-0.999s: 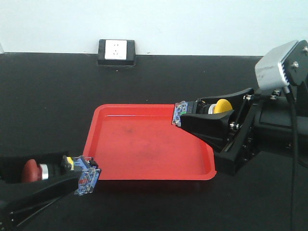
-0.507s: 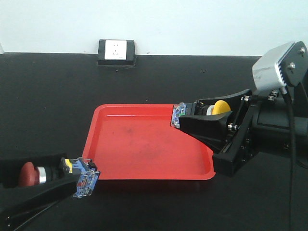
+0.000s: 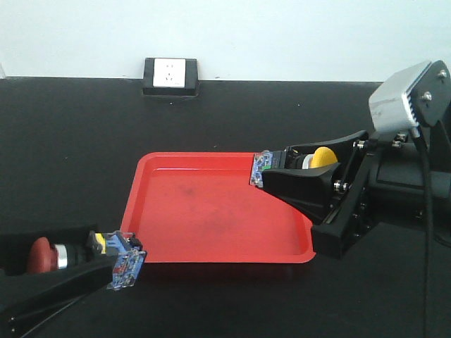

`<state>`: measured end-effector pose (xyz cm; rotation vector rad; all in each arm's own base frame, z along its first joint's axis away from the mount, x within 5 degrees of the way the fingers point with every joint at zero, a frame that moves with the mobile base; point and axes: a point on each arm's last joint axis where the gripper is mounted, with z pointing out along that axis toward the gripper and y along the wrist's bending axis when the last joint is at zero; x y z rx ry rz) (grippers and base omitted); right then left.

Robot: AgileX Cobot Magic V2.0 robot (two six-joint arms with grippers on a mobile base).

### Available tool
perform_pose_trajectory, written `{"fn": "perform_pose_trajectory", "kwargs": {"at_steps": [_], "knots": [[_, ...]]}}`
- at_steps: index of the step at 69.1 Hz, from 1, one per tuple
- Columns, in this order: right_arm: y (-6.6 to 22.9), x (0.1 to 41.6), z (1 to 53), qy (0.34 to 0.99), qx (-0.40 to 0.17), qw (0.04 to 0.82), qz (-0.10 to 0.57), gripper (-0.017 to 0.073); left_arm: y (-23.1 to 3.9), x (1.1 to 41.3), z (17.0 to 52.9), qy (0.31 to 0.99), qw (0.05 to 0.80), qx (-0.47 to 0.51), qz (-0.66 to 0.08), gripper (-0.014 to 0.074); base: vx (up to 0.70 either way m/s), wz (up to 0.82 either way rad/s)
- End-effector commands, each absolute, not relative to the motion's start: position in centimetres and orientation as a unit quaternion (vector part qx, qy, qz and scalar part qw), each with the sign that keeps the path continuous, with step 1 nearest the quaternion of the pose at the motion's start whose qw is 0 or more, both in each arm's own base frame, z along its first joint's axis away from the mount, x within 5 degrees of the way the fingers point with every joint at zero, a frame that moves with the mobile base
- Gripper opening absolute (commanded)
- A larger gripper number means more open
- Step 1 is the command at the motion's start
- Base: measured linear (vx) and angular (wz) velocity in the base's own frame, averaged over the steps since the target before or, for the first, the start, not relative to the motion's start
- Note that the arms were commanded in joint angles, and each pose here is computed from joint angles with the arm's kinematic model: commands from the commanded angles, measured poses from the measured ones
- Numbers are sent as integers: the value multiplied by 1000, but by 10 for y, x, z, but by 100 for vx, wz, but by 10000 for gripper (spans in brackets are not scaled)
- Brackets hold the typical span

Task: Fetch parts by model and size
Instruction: 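Drive the base up to the bench with the red tray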

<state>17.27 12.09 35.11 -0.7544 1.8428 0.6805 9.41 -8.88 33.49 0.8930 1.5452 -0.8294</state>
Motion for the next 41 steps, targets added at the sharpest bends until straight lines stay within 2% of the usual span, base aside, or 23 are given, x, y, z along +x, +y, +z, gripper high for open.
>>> {"fn": "perform_pose_trajectory", "kwargs": {"at_steps": [1, 41], "knots": [[119, 173, 365, 747, -296, 522, 286, -5, -89, 93, 352, 633, 577, 360, -369, -6, 0, 0], [119, 173, 365, 747, -296, 523, 285, -5, -89, 93, 352, 633, 577, 360, -369, -6, 0, 0]]}}
